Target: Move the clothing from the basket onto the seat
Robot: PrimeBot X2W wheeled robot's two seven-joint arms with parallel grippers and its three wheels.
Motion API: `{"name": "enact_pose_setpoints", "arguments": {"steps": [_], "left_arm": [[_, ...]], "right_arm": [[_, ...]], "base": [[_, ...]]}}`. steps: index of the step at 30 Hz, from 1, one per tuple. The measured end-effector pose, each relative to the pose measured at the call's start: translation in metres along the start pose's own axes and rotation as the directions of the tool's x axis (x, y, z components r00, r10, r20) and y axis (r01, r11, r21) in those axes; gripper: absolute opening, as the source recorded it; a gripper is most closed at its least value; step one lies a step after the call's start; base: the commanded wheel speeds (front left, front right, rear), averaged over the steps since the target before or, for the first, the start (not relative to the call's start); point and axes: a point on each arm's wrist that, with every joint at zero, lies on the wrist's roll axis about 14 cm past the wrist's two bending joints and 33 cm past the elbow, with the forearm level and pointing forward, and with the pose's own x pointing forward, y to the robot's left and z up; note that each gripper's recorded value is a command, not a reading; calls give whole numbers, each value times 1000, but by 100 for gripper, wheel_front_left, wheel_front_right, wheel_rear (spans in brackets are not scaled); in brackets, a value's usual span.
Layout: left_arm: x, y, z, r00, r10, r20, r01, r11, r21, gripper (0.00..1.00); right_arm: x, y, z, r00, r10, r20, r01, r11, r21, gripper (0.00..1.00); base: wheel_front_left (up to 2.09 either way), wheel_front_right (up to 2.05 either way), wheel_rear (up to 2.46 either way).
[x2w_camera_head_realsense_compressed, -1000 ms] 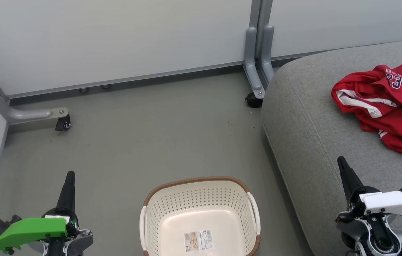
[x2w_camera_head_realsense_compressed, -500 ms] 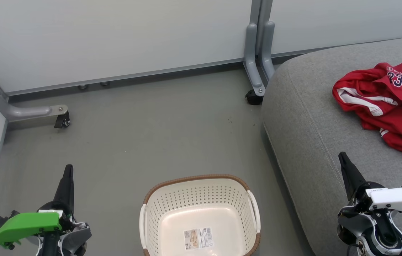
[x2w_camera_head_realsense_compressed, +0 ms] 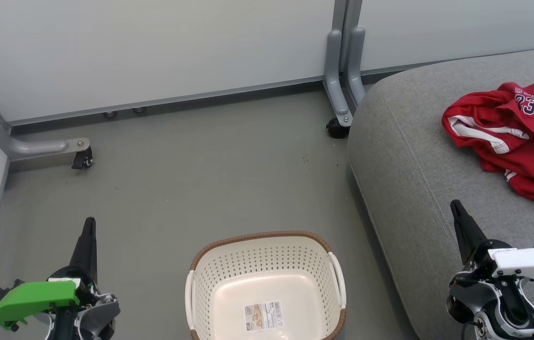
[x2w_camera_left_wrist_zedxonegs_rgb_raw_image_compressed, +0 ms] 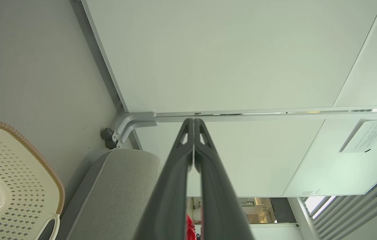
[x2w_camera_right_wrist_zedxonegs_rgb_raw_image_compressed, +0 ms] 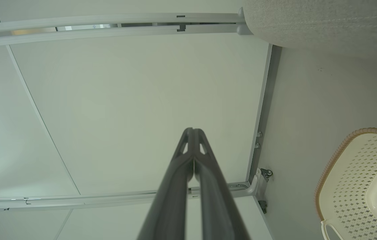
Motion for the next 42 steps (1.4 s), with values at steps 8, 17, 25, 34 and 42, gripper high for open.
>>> {"name": "enact_pose_setpoints", "arguments": {"steps": [8, 17, 25, 34, 42], "left_arm": [[0, 0, 1, 1000, 0, 2, 0, 1000, -2, 0], [0, 0, 1, 1000, 0, 2, 0, 1000, -1, 0], [0, 0, 1, 1000, 0, 0, 0, 1000, -1, 0], [0, 0, 1, 1000, 0, 2, 0, 1000, -2, 0], [0, 0, 1, 1000, 0, 2, 0, 1000, -2, 0]], "right_arm": [[0, 0, 0, 1000, 0, 1, 0, 1000, 1, 0], [0, 0, 0, 1000, 0, -1, 0, 1000, 0, 0], [0, 0, 0, 1000, 0, -2, 0, 1000, -1, 0], [0, 0, 0, 1000, 0, -1, 0, 1000, 0, 0], [0, 0, 0, 1000, 0, 0, 0, 1000, 0, 0]], "base": [[0, 0, 0], [0, 0, 0], [0, 0, 0], [0, 0, 0], [0, 0, 0]]}}
